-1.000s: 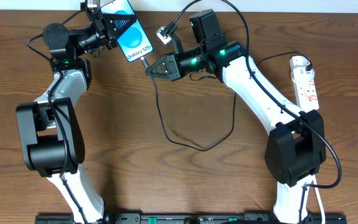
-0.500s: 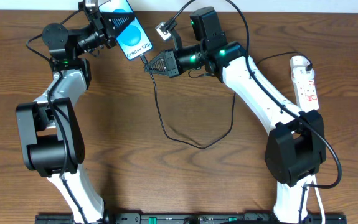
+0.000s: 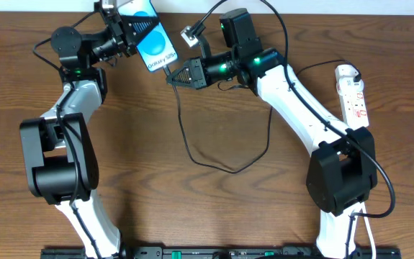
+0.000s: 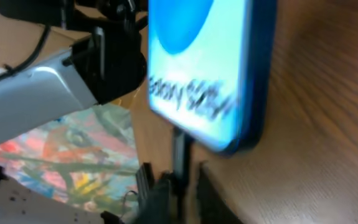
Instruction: Plug charger to phone and switch on socket
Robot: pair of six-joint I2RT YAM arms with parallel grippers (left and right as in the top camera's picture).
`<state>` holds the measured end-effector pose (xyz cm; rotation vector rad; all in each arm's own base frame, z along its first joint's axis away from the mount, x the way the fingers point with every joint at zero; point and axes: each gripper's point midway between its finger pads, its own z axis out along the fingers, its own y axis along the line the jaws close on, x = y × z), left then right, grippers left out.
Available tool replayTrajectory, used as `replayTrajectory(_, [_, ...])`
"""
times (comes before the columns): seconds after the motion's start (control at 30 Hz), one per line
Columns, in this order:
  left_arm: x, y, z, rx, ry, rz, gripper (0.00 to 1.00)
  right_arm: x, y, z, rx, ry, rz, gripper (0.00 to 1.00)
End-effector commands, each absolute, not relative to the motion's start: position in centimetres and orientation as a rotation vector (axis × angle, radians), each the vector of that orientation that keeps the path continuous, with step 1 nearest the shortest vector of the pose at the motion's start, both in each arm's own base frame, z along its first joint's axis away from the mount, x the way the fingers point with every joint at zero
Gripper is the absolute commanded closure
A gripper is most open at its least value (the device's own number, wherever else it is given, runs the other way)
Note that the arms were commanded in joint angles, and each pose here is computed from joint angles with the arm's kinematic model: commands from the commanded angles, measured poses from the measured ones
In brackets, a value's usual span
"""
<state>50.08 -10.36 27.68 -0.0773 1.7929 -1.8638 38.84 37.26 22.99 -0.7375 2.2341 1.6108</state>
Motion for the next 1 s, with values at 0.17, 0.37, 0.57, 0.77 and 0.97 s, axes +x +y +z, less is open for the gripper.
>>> replayTrajectory(0.17, [48.5,-11.0,26.4,0.055,1.888,-1.865,0.93,39.9,33.3,19.7,-0.614,2.433,1.442,0.62])
replayTrajectory(0.37, [48.4,-11.1,23.7,0.053,1.955,-1.856,0.93,42.0,29.3,19.1,-0.536,2.451,1.393,0.51])
replayTrajectory(0.57, [47.8,-12.3,19.5,-0.051,2.082,-1.859,0.93,43.6,26.0,17.6,-0.413,2.532,1.265,0.43])
replayTrajectory(0.77, [46.9,-14.0,12.2,-0.218,2.352,-1.586,0.92,43.6,25.5,16.7,-0.409,2.572,1.184,0.43])
replayTrajectory(0.97, [45.3,-13.8,6.7,-0.246,2.591,-1.214,0.92,43.1,25.0,15.5,-0.414,2.634,1.087,0.42])
